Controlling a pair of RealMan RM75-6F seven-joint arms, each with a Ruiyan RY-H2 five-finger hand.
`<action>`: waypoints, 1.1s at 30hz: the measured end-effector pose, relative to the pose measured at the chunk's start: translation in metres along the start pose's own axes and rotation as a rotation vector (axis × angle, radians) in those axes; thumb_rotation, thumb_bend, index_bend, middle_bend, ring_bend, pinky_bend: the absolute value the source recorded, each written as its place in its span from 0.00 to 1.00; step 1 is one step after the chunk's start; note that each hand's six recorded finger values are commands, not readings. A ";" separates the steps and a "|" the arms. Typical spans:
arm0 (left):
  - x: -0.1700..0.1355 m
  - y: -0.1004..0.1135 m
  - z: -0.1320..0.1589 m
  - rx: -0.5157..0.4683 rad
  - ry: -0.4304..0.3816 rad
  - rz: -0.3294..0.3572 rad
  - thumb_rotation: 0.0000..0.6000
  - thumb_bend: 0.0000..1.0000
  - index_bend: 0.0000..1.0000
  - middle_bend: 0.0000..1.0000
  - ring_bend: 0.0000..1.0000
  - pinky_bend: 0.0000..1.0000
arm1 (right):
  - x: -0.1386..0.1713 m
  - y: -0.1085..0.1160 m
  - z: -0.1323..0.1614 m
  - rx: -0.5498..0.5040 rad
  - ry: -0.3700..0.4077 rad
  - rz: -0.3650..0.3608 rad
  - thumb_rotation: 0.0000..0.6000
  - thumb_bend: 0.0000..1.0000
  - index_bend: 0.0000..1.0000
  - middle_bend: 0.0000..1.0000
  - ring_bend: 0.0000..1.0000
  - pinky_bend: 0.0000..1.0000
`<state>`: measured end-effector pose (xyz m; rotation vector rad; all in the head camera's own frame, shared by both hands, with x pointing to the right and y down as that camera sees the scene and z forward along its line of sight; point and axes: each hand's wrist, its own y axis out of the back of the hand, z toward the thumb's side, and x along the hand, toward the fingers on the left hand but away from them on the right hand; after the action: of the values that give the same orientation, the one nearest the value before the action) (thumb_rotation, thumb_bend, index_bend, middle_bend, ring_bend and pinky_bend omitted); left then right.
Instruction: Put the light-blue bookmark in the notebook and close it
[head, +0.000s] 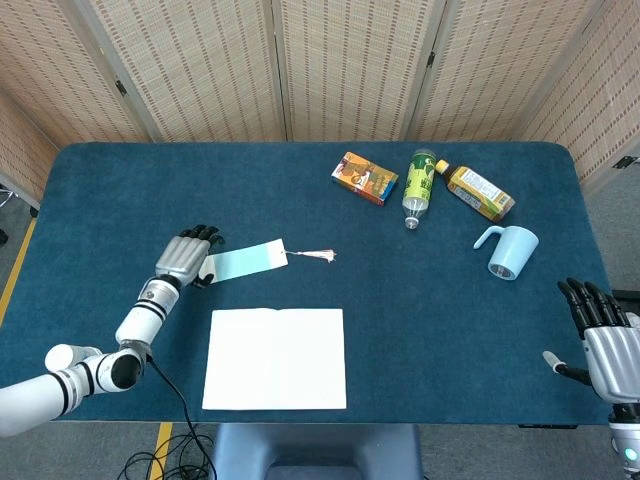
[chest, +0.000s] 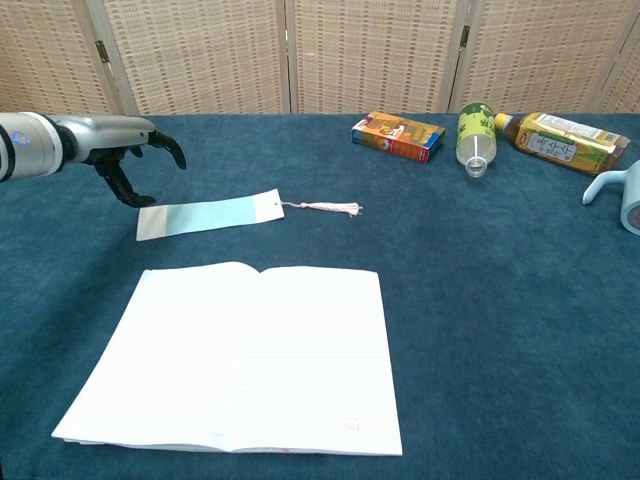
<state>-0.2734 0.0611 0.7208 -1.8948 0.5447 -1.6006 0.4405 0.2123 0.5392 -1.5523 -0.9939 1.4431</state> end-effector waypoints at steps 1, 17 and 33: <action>0.003 -0.002 0.001 -0.012 0.013 -0.020 1.00 0.50 0.24 0.07 0.03 0.17 | 0.000 0.000 0.000 0.000 -0.001 0.001 1.00 0.07 0.00 0.06 0.06 0.15; 0.038 -0.021 0.020 -0.023 0.107 -0.097 0.62 0.55 0.25 0.06 0.02 0.17 | -0.002 -0.004 -0.007 0.001 -0.026 0.014 1.00 0.07 0.00 0.06 0.06 0.15; 0.050 -0.023 0.029 0.024 0.130 -0.100 0.48 0.55 0.25 0.03 0.00 0.16 | -0.001 -0.005 -0.011 0.000 -0.038 0.012 1.00 0.07 0.00 0.08 0.06 0.15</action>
<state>-0.2366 0.0509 0.7704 -1.8355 0.4894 -1.7956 0.4514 0.2125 0.5450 -1.5386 -1.0086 1.4854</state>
